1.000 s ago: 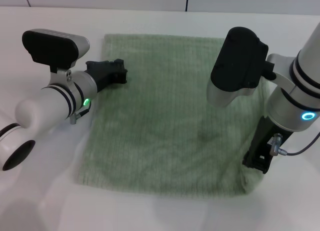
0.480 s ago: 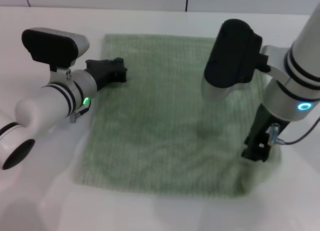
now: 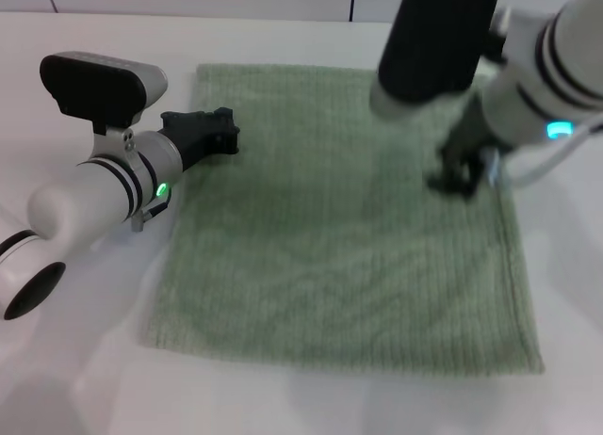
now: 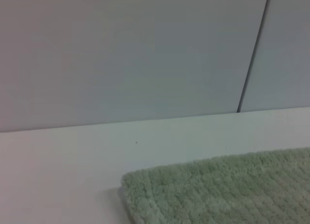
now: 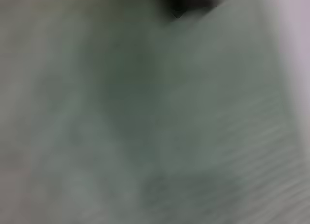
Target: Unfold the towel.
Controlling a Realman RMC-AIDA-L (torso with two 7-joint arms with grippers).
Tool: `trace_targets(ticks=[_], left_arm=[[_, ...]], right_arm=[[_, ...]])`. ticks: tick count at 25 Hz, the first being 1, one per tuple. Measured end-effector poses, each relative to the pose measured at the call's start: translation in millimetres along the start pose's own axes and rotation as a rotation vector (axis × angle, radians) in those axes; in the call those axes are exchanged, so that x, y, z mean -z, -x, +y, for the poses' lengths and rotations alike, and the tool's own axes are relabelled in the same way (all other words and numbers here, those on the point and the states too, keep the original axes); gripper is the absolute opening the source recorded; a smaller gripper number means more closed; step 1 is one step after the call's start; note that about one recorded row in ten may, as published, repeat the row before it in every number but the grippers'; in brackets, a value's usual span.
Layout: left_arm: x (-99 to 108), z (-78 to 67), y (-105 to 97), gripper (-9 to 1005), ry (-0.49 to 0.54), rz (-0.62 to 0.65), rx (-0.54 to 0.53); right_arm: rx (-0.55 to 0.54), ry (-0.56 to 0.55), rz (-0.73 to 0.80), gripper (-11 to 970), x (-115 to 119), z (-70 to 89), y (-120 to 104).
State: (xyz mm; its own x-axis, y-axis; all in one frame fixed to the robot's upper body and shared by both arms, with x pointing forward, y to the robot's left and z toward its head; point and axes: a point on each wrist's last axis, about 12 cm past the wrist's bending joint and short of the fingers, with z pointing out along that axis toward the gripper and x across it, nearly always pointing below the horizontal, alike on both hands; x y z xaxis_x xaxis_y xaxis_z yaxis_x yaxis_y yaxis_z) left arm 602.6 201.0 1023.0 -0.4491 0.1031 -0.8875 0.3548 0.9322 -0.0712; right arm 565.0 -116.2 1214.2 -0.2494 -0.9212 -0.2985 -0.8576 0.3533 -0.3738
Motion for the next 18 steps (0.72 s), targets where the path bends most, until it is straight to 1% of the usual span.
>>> trace_targets(ticks=[1, 2, 3, 4, 5, 6, 7, 8, 9, 10, 11, 12, 13, 14, 15, 16, 17, 18], left_arm=[[0.0, 0.0, 0.0, 10, 0.000, 0.000, 0.000], [0.3, 0.2, -0.5, 10, 0.001, 0.001, 0.002], [0.3, 0.2, -0.5, 10, 0.001, 0.001, 0.002], [0.3, 0.3, -0.7, 11, 0.001, 0.001, 0.003], [0.4, 0.6, -1.0, 11, 0.002, 0.002, 0.003], [0.6, 1.0, -1.4, 11, 0.003, 0.003, 0.003], [0.7, 1.1, -1.6, 11, 0.003, 0.003, 0.003], [0.9, 1.2, -1.7, 11, 0.002, 0.001, 0.003], [1.3, 1.2, -1.9, 12, 0.001, -0.003, 0.003], [1.3, 1.2, -1.9, 12, 0.001, -0.003, 0.003], [2.4, 1.0, -2.1, 12, -0.005, -0.017, 0.006], [6.7, 1.3, -2.1, 12, -0.023, -0.069, 0.022], [13.1, 3.6, -2.2, 12, -0.036, -0.136, 0.047], [21.5, 6.4, -1.2, 12, -0.053, -0.223, 0.072], [21.5, 6.4, -1.2, 13, -0.053, -0.223, 0.072], [33.2, 9.8, 0.0, 13, -0.071, -0.330, 0.094], [33.2, 9.8, 0.0, 13, -0.071, -0.330, 0.094], [43.4, 13.8, -0.9, 13, -0.078, -0.404, 0.109]], right_arm=[[0.000, 0.000, 0.000, 318, 0.0, 0.0, 0.0], [-0.016, -0.055, -0.059, 318, 3.3, -5.4, 0.9], [-0.016, -0.055, -0.059, 318, 3.3, -5.4, 0.9], [-0.049, -0.168, -0.212, 318, 12.5, -13.7, 1.5], [-0.049, -0.168, -0.212, 318, 12.5, -13.7, 1.5], [-0.074, -0.257, -0.341, 318, 20.1, -19.2, 1.9], [-0.074, -0.257, -0.341, 317, 20.1, -19.2, 1.9], [-0.089, -0.295, -0.396, 317, 22.9, -21.4, 0.7], [-0.128, -0.385, -0.531, 317, 25.6, -26.3, -1.9], [-0.128, -0.385, -0.531, 317, 25.6, -26.3, -1.9], [-0.167, -0.438, -0.629, 317, 21.0, -28.7, -5.6], [-0.167, -0.438, -0.629, 317, 21.0, -28.7, -5.6], [-0.194, -0.457, -0.672, 317, 16.8, -28.8, -8.7], [-0.240, -0.476, -0.738, 317, 6.0, -26.9, -13.1], [-0.240, -0.476, -0.738, 317, 6.0, -26.9, -13.1], [-0.256, -0.476, -0.755, 317, -1.3, -23.8, -15.4], [-0.262, -0.482, -0.772, 317, -6.7, -21.3, -16.1], [-0.268, -0.483, -0.781, 317, -12.6, -18.5, -17.4]])
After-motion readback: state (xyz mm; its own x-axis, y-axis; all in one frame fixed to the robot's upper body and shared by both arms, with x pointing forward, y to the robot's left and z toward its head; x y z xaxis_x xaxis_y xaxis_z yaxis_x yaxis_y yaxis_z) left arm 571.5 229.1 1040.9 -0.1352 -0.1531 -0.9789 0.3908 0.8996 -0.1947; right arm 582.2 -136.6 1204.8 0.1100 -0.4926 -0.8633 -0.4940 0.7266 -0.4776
